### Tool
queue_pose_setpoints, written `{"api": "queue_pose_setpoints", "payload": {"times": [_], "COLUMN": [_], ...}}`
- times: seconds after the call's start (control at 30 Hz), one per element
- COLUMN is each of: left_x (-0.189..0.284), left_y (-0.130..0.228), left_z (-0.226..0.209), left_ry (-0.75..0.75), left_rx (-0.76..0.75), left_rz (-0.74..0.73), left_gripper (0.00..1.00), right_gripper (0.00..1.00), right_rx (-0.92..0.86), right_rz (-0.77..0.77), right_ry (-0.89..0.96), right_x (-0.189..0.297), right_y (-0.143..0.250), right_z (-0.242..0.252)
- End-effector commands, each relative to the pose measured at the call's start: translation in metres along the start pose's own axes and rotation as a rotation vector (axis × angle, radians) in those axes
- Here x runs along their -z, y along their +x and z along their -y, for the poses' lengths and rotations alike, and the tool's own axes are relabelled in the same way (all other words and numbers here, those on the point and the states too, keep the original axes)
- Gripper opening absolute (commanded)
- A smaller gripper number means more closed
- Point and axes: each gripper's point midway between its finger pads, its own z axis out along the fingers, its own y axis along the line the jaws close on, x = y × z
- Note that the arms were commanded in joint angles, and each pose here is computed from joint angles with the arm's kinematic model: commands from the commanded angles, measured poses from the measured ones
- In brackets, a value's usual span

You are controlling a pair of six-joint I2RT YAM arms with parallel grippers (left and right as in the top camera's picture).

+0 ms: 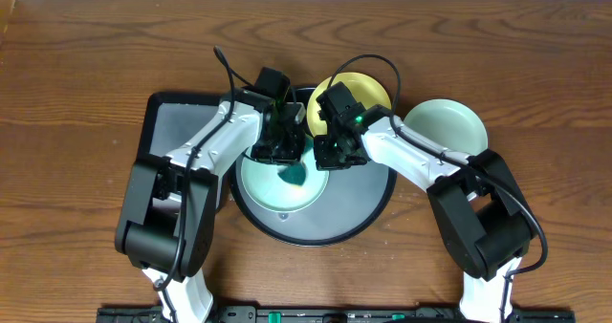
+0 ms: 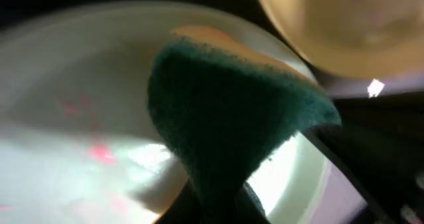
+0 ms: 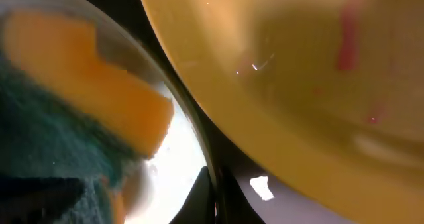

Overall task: Clean dirty plates on tray and stack at the side
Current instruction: 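Scrub the lower mint plate with the sponge in the left gripper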

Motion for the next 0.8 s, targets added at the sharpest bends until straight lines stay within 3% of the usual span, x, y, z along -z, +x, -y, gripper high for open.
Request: {"api": "queue_pose_setpoints", "payload": {"times": [0.0, 0.1, 0.27, 0.33, 0.43, 0.6, 0.77], "left_x": [0.008, 0.027, 0.03, 0.024, 0.005, 0.0, -0.001], "left_y": [-0.008, -0.003, 0.005, 0.01, 0.022, 0.031, 0.021], "left_z": [-0.061, -0.099, -0.104, -0.094, -0.05, 0.012, 0.014], "left_ry": [-0.332, -0.562, -0.606, -0.548, -0.283, 0.088, 0.102], "left_rx": [0.286, 0.493, 0.508, 0.438, 0.22, 0.016, -0.011], "left_rz": [0.1, 0.191, 0.175, 0.109, -0.045, -0.13, -0.09], "left_gripper": [0.07, 0.08, 0.07, 0.08, 0.07, 0.07, 0.07], "right_gripper": [0.01, 0.01, 0.01, 0.01, 0.01, 0.01, 0.01], "right_rx": [-0.025, -0.024, -0.024, -0.024, -0.024, -0.024, -0.024], "right_rz": [-0.019, -0.018, -0.018, -0.018, -0.018, -0.015, -0.015], "right_ry": [0.011, 0.01, 0.01, 0.01, 0.01, 0.008, 0.008], "right_x": [-0.008, -0.008, -0.008, -0.008, -0.008, -0.008, -0.008], "right_y": [0.003, 0.002, 0.002, 0.002, 0.002, 0.002, 0.002], "right_z": [0.005, 0.004, 0.004, 0.004, 0.004, 0.004, 0.004]}}
